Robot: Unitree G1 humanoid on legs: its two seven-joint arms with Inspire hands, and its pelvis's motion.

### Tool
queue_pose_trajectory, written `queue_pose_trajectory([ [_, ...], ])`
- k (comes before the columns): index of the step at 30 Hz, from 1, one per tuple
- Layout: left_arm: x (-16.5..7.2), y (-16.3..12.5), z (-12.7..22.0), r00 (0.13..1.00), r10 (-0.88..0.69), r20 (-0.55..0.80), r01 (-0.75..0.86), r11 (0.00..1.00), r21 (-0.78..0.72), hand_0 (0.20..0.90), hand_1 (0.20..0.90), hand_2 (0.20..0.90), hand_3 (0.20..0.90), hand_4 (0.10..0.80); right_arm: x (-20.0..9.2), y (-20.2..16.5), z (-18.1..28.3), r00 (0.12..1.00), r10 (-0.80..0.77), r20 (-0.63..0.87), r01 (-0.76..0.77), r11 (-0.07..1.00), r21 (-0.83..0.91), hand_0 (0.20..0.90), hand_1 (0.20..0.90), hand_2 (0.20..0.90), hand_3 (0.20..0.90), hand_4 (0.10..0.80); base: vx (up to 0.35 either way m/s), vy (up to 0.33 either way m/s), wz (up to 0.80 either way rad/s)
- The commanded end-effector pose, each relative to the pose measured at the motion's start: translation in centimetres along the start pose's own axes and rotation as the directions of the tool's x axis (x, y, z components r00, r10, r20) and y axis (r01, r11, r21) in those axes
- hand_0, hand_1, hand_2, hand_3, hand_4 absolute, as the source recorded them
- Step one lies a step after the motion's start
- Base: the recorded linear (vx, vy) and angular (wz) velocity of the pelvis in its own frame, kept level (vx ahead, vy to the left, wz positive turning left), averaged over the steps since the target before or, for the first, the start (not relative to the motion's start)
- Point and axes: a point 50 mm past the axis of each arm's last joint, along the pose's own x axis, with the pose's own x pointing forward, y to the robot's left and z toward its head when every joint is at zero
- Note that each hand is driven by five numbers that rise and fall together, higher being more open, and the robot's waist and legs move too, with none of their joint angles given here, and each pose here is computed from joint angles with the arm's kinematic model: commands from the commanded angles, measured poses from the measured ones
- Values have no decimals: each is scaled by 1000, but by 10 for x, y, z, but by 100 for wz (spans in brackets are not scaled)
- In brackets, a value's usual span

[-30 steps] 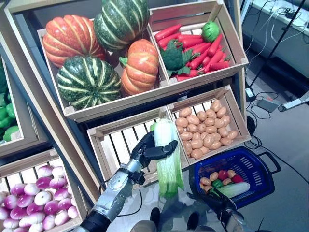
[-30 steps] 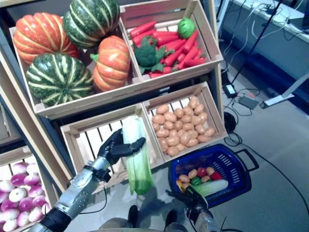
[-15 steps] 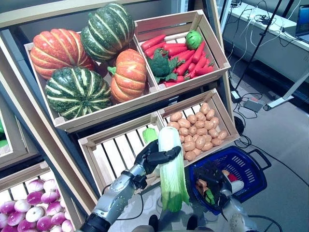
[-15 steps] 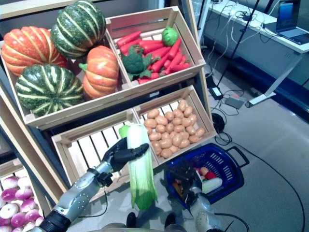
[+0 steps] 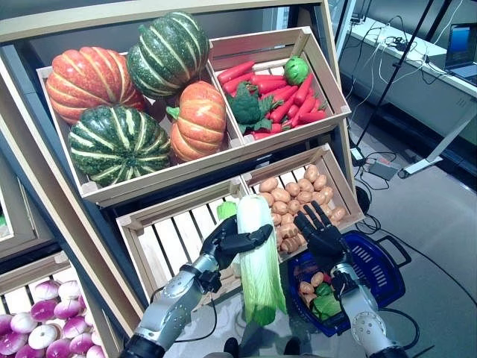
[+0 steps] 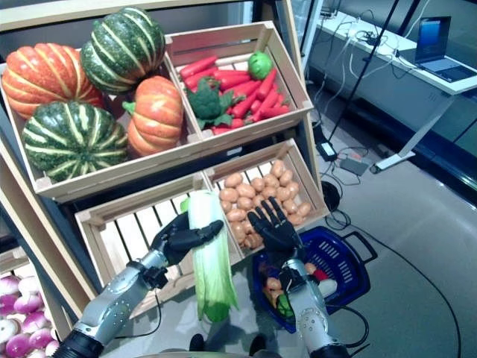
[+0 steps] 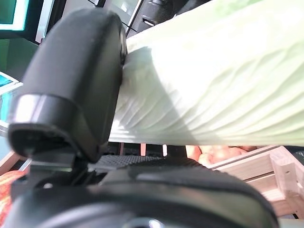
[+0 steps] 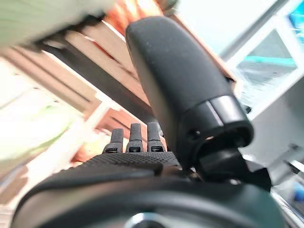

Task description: Put vegetables into the basket

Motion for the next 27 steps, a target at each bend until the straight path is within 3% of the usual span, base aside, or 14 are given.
queue_pose_trajectory([
  [1,10,-23,46,965,-147,215,143,989,32,300,300,300,300,400,14,38,17,957,289,-25,-289,957,-16,900,900,900,900,800,2,-34,2],
  [12,6,-20,54,957,-168,238,158,986,61,300,300,300,300,400,6,32,18,898,395,-194,-411,910,-51,900,900,900,900,800,1,-16,0],
  [22,2,-16,67,941,-202,273,177,978,111,300,300,300,300,400,-3,20,20,876,408,-257,-440,895,-78,900,900,900,900,800,-5,-13,0],
  [27,2,-15,69,939,-207,275,173,975,141,300,300,300,300,400,-3,16,24,896,388,-213,-408,911,-58,900,900,900,900,800,0,0,0],
])
